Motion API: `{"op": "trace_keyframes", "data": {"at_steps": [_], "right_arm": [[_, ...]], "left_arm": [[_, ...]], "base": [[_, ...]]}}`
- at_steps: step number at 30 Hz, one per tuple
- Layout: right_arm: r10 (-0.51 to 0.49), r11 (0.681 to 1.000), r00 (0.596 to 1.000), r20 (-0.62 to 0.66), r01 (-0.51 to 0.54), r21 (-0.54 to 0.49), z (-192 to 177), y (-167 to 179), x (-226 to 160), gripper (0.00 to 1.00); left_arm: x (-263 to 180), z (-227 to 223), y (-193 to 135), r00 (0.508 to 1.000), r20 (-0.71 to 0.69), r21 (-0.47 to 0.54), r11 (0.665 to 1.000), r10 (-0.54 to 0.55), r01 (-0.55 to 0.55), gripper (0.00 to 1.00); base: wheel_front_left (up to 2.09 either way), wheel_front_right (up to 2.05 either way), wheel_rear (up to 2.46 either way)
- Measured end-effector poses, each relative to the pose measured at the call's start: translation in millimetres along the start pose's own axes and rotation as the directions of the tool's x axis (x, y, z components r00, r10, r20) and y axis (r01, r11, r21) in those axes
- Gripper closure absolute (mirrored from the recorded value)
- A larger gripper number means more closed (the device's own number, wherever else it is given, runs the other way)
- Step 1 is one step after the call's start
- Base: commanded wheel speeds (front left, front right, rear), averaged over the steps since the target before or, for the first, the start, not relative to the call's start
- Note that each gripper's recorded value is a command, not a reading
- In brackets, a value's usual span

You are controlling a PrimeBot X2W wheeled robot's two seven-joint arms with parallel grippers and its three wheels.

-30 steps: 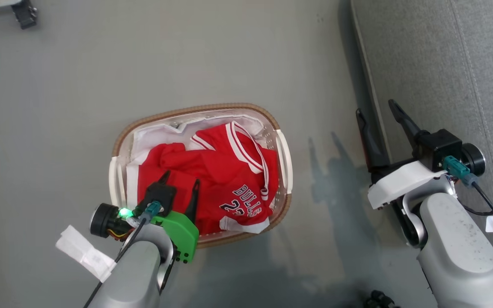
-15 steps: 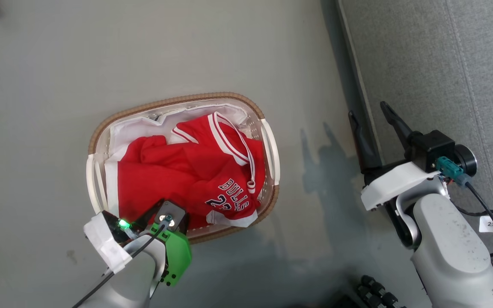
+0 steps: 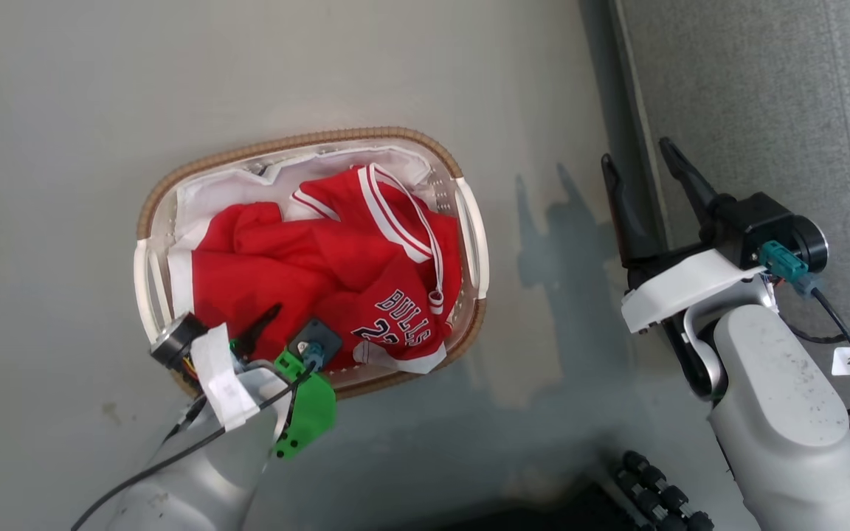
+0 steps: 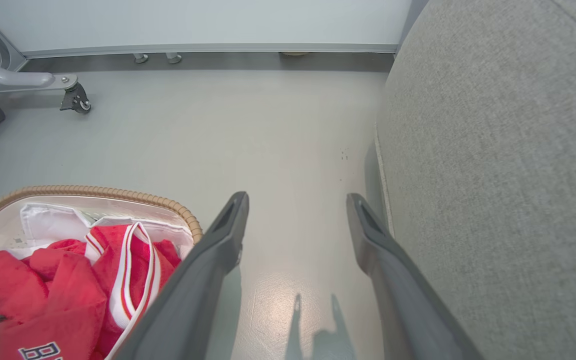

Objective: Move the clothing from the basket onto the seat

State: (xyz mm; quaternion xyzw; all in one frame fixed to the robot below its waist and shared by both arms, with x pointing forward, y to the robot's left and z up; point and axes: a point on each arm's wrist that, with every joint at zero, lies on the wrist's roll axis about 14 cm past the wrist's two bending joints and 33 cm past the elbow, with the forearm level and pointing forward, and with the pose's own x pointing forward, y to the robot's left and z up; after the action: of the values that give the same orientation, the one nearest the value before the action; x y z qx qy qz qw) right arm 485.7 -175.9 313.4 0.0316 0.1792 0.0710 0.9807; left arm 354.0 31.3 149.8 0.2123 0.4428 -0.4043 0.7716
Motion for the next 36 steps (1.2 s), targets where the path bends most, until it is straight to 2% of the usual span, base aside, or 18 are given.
{"op": "trace_keyframes", "data": {"at_steps": [18, 26, 33, 36], "right_arm": [[0.026, 1.000, 0.998, -0.052, -0.026, 0.004, -34, 3, 24, 0.00], [0.046, 0.999, 0.997, -0.062, -0.046, 0.000, -45, 5, 34, 0.00], [0.038, 0.999, 0.996, -0.086, -0.038, 0.005, -59, 1, 35, 0.00], [0.038, 0.999, 0.995, -0.091, -0.037, 0.012, -62, 2, 36, 0.00]], "left_arm": [[40, 9, 42, 0.998, -0.031, 0.084, 0.995, 0.057, -0.054, 0.00], [63, 8, 48, 0.998, -0.070, 0.063, 0.998, -0.001, 0.006, 0.00], [78, 1, 41, 0.993, -0.107, 0.058, 0.997, -0.045, 0.052, 0.00], [81, -6, 37, 0.989, -0.138, 0.025, 0.998, -0.059, 0.063, 0.00]], "base": [[0.00, 0.00, 0.00], [0.00, 0.00, 0.00], [0.00, 0.00, 0.00], [0.00, 0.00, 0.00]]}}
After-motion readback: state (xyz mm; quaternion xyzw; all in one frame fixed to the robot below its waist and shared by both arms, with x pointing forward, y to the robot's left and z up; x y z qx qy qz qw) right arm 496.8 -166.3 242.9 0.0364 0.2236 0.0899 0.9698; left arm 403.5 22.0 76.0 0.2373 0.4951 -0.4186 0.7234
